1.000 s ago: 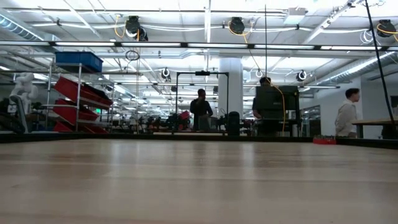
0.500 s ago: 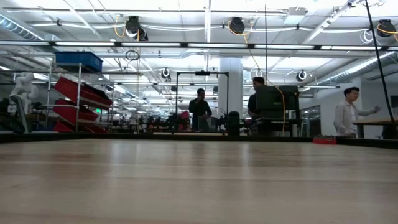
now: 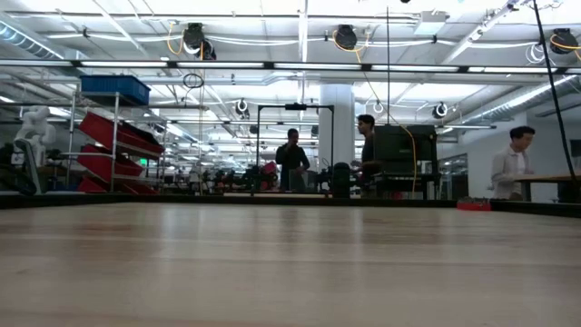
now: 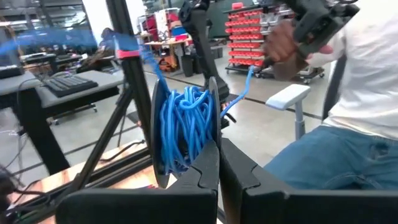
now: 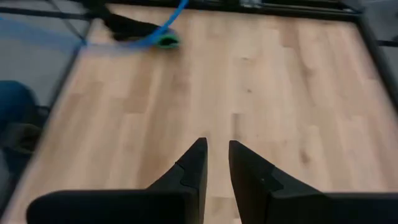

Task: Coil cords
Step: Coil the blue wire onto the black spool

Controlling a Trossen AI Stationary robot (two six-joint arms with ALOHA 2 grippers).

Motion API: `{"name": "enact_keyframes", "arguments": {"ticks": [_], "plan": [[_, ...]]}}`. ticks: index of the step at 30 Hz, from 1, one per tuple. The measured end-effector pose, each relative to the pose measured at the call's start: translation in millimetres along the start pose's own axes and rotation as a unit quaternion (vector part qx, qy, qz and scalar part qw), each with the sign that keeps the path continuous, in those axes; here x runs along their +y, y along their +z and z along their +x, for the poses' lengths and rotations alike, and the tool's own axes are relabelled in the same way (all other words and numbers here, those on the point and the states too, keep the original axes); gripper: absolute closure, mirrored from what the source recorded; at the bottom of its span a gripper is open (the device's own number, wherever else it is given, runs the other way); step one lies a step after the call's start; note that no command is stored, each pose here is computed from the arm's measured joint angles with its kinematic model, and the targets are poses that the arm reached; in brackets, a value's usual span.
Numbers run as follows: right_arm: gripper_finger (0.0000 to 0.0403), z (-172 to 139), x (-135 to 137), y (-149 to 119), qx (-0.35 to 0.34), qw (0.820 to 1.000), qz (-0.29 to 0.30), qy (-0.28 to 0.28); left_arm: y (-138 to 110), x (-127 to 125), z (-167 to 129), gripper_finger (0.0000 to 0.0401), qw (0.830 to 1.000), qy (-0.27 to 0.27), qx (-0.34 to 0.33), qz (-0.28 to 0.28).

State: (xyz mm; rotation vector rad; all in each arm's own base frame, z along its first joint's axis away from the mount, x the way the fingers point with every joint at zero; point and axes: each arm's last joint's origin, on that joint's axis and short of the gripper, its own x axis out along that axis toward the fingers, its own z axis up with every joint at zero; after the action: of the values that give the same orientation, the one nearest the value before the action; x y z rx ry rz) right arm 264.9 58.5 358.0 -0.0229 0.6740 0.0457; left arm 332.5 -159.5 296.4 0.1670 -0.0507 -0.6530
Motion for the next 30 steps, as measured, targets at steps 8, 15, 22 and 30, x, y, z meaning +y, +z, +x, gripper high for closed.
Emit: {"name": "enact_keyframes", "arguments": {"ticks": [8, 15, 22, 30], "plan": [[0.0348, -6.7, 73.2, -23.0, -0.045, 0.999, 0.01, -0.02, 9.3, 1.0, -5.2, 0.0401, 0.999, 0.031, -0.008, -0.002], [0.0348, 14.2, 111.5, -61.9, -0.132, 0.99, 0.039, 0.016, 13.6, 0.7, -7.1, 0.0401, 0.998, 0.06, -0.01, -0.001], [0.0335, 45.3, 126.6, -93.0, -0.245, 0.968, 0.059, 0.006, 13.5, 2.0, -7.3, 0.0401, 0.997, 0.078, -0.007, 0.0], [0.0263, 96.0, 140.9, -104.5, -0.294, 0.953, 0.072, -0.027, 13.3, 3.7, -7.7, 0.0401, 0.995, 0.099, -0.004, 0.003]]}}
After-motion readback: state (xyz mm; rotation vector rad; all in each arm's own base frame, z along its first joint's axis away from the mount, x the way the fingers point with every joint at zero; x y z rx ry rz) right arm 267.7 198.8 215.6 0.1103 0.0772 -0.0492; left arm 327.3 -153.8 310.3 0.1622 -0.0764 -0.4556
